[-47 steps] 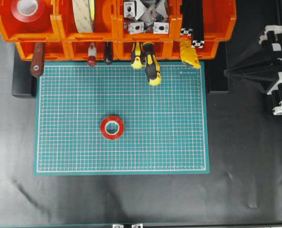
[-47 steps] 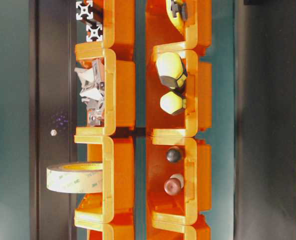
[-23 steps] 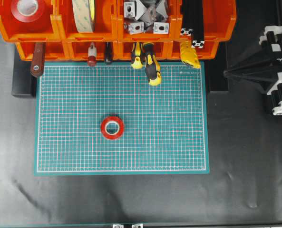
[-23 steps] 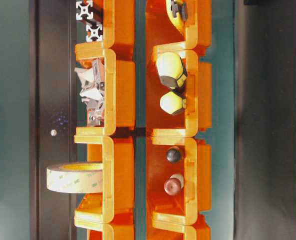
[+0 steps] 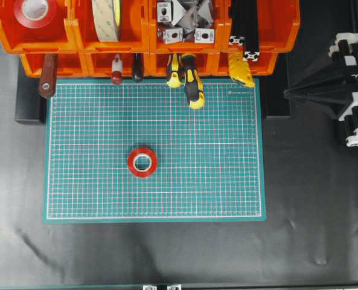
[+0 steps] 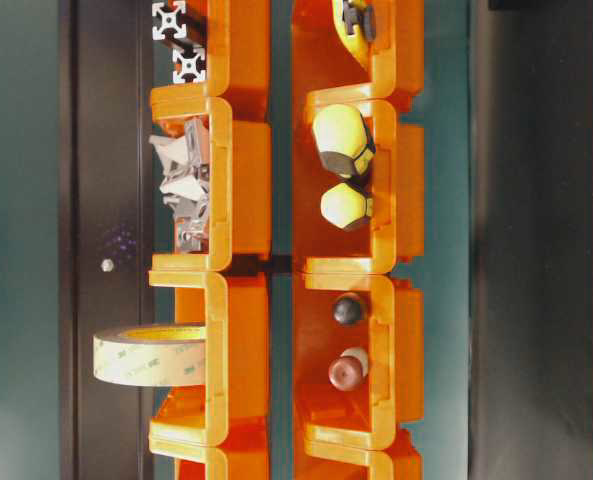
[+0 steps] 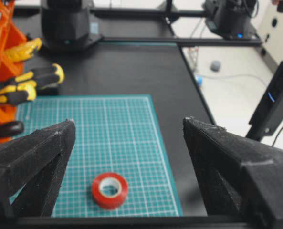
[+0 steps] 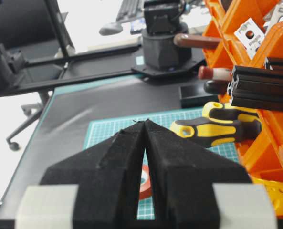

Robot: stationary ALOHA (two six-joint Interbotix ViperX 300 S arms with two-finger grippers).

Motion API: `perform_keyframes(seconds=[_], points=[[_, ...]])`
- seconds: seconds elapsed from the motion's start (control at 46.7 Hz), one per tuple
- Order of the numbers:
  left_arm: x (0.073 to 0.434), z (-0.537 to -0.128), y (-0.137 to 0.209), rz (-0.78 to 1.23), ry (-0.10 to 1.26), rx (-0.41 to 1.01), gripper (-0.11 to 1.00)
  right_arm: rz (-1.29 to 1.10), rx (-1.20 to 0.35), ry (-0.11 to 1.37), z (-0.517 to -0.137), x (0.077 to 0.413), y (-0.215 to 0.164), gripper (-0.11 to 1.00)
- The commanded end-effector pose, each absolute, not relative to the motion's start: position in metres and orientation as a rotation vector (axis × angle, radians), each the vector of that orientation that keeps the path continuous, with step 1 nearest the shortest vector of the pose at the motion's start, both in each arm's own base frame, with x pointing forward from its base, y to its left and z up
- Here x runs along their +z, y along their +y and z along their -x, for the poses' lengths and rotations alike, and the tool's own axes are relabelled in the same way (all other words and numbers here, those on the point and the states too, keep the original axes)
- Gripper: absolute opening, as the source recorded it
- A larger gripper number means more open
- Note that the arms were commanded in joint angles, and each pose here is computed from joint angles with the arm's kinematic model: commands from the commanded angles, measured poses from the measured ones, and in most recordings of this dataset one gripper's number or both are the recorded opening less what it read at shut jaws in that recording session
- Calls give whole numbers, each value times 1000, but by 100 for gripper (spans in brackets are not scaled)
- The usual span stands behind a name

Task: Pick vinyl tape from container rack with left arm.

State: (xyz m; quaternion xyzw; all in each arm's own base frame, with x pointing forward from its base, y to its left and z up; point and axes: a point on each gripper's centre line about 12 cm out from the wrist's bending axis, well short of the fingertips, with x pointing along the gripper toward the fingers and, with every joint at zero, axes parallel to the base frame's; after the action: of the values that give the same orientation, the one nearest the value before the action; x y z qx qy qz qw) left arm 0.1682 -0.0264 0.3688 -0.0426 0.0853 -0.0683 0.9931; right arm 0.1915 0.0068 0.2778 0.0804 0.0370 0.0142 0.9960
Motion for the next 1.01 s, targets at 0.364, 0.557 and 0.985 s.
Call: perform_keyframes(seconds=[0.364,0.557,0.985], points=[[364,-170,-26,94,75,-141,87,-160,32,50,-194,288,7,1],[362,-166,-25,97,60,-143,87,-163,33,38,-192,289,7,1],[359,-167,-26,134,58,-144,87,-172,50,42,-190,284,10,1]])
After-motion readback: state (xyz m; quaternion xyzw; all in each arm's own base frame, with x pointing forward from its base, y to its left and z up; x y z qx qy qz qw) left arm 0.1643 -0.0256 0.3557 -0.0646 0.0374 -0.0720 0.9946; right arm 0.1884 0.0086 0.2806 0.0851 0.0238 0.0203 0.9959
